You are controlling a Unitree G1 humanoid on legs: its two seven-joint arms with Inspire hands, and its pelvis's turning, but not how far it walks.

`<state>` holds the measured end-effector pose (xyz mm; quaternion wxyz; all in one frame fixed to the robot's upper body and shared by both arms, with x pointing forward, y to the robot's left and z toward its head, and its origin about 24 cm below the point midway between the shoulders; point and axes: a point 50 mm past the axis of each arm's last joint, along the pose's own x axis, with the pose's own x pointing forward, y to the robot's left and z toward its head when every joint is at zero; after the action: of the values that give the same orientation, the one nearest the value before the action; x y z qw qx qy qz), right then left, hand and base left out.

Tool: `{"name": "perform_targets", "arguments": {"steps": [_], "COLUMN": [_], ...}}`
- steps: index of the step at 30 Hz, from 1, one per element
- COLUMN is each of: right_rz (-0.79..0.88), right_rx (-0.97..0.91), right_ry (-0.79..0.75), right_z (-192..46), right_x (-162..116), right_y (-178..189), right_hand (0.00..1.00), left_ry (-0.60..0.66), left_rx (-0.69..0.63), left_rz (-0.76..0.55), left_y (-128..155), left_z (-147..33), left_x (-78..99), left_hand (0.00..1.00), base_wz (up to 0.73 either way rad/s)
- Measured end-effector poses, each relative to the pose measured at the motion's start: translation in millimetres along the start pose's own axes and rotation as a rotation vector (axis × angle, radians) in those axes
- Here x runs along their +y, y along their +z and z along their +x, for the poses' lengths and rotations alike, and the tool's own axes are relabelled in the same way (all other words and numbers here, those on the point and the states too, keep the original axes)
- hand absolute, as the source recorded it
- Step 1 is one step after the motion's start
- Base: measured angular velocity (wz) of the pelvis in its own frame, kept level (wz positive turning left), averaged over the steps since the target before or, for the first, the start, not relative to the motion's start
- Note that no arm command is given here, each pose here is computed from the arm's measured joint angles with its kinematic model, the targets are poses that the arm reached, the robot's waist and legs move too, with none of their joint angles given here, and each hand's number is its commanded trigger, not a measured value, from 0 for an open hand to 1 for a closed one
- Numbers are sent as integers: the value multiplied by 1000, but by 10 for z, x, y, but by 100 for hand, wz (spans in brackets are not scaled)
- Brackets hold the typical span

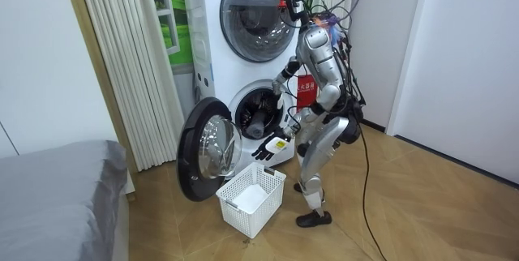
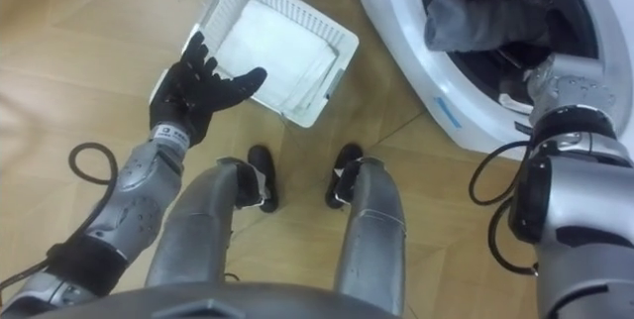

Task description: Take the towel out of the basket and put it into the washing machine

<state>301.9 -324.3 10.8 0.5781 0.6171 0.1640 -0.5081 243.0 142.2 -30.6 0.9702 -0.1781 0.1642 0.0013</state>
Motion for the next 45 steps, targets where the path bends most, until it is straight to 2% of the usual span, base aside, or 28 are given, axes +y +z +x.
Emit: {"name": "perform_targets", "arguments": {"steps": [10,16,22,27,30,32,33,34,38,39,41,45], "right_rz": [32,32,-56,-188,-482,-809,-889,-1017,-1358,-1406,-1603,-1759], "right_rx": [-16,-24,-96,-155,-204,-248,-255,-255,-157,-134,-28,127], "right_ry": [-4,-32,-49,-44,-40,-74,-88,-128,-228,-236,-236,-206], "right_z": [6,16,66,182,279,333,339,338,238,219,163,96], "right_x": [-20,-57,-188,-524,-912,-1363,-1480,-1732,-2487,-2571,-2815,-3057], "right_y": [31,46,120,130,53,156,194,282,466,473,438,308], "right_hand": [0,0,0,0,0,0,0,0,0,0,0,0], "left_ry": [-5,18,40,42,67,97,111,141,266,279,300,337], "left_rx": [-9,-3,36,120,238,321,344,397,538,555,641,695], "left_rz": [2,9,154,335,449,547,568,605,610,605,611,578], "left_y": [30,17,-112,-306,-535,-686,-724,-799,-997,-1027,-1149,-1224], "left_z": [19,21,62,53,-45,-216,-273,-384,-778,-829,-994,-1147], "left_x": [-13,48,97,206,414,632,703,843,1218,1248,1330,1409], "left_hand": [0,0,0,0,0,0,0,0,0,0,0,0], "base_wz": [-1,0,-2,-12,-18,-19,-17,-19,-18,-21,-25,-13]}}
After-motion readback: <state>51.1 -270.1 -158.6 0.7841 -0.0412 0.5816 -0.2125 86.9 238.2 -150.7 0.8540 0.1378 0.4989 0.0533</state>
